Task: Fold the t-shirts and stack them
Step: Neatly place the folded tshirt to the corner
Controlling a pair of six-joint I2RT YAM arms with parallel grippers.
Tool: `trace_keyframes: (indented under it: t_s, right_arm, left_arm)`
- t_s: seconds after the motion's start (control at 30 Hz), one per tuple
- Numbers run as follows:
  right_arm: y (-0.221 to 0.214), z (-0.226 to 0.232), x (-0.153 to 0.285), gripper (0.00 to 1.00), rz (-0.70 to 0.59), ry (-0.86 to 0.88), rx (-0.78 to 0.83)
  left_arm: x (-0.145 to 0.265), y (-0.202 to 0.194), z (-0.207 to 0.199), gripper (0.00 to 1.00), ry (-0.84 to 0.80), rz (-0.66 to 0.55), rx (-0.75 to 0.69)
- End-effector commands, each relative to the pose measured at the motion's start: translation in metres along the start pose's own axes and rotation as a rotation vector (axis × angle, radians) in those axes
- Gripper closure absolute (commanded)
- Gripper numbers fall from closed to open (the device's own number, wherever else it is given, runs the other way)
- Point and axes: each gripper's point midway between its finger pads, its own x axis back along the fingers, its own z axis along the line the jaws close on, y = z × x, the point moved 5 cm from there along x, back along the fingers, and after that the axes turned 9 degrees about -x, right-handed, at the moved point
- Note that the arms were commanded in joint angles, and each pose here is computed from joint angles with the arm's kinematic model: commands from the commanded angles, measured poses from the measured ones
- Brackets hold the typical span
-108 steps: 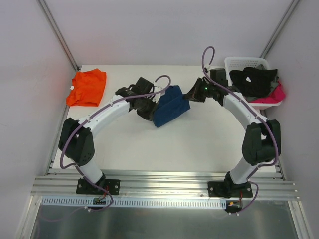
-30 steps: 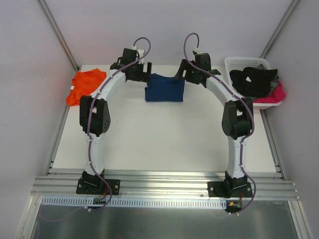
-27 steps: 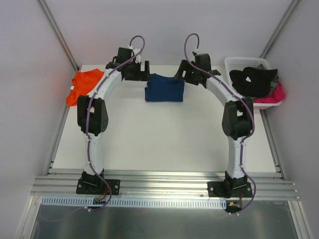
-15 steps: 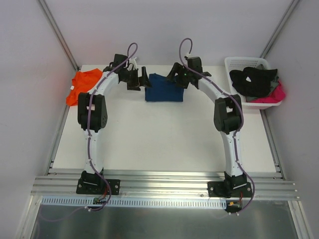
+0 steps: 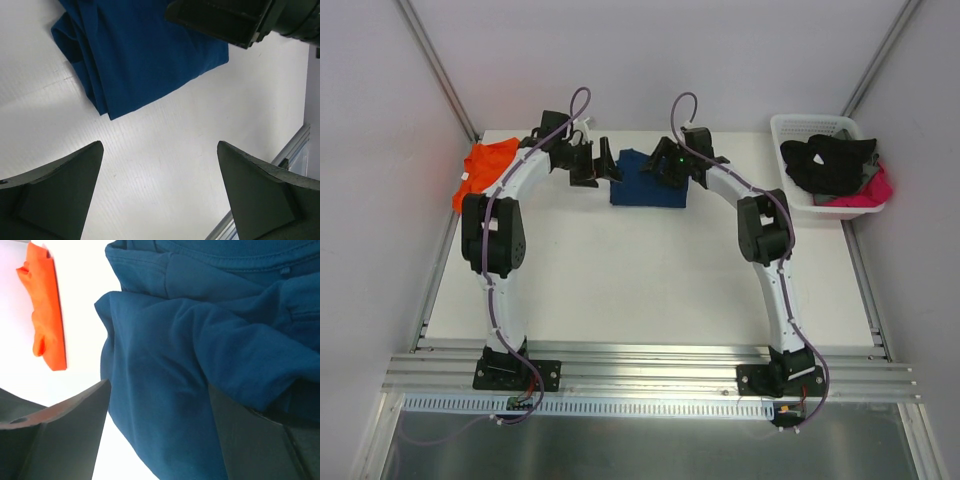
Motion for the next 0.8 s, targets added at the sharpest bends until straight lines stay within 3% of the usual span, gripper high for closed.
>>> trace_keyframes:
  t_s: [0.0, 0.27, 0.77]
  right_arm:
    - [-0.036, -0.011, 0.016, 0.16, 0.114, -0.054, -0.087]
    - [-0.038, 0.005, 0.039, 0.16, 0.113, -0.033, -0.064]
    - [-0.051, 0.001, 0.054, 0.16, 0.125, -0.079, -0.03]
  left_arm:
    - [0.025, 0.011, -0.006, 0.01, 0.017, -0.055, -0.028]
    - [-0.02, 0.005, 0.035, 0.01, -0.014, 0.005, 0.067]
    - [-0.074, -0.022, 0.048, 0.03, -0.222, 0.063, 0.336]
